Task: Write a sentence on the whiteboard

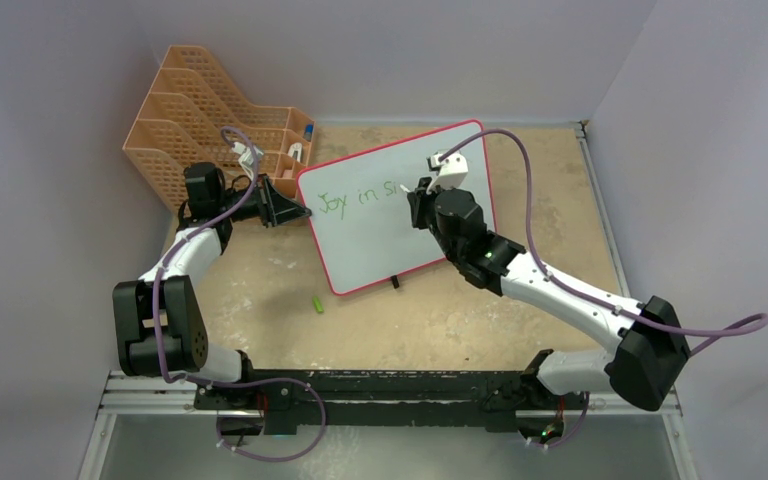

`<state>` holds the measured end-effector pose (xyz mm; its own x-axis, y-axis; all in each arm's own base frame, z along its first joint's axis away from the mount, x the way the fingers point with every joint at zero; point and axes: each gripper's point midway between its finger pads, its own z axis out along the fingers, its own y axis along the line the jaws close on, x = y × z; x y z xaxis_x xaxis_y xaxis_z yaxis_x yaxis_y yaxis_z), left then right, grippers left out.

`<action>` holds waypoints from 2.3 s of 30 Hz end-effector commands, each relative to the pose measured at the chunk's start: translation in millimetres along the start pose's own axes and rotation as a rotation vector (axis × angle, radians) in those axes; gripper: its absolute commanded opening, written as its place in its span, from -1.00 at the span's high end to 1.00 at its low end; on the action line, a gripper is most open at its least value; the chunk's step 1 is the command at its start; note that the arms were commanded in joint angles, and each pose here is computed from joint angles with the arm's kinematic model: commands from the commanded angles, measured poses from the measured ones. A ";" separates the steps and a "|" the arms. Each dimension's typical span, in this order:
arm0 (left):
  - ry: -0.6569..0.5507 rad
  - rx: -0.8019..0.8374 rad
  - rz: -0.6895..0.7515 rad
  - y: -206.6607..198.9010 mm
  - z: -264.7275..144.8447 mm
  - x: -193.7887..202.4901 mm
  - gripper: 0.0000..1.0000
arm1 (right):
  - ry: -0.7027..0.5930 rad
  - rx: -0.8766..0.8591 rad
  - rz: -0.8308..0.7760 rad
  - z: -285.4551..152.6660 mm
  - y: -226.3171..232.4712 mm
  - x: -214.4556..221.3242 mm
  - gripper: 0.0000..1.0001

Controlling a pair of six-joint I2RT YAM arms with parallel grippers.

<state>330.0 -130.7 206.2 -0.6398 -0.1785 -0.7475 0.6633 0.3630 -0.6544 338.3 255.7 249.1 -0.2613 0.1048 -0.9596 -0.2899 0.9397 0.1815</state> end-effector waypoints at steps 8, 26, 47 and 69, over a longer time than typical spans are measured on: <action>-0.008 0.016 0.079 -11.2 2.1 -12.7 1.00 | -0.068 0.007 0.016 5.2 1.8 -22.7 1.00; -0.008 0.018 0.081 -11.8 1.8 -12.8 1.00 | -0.081 0.020 0.020 9.5 0.6 -25.6 1.00; -0.010 0.013 0.080 -11.4 1.6 -13.3 1.00 | 0.026 0.010 0.012 3.4 -3.3 7.5 1.00; -0.012 0.011 0.082 -11.1 1.3 -13.6 1.00 | 0.073 0.006 0.015 -0.6 -5.4 23.0 1.00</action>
<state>330.7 -130.4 205.8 -0.6389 -0.1798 -0.7480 0.6618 0.3673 -0.6536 338.8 257.8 235.3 -0.2988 0.1052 -0.9485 -0.2833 0.9393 0.1934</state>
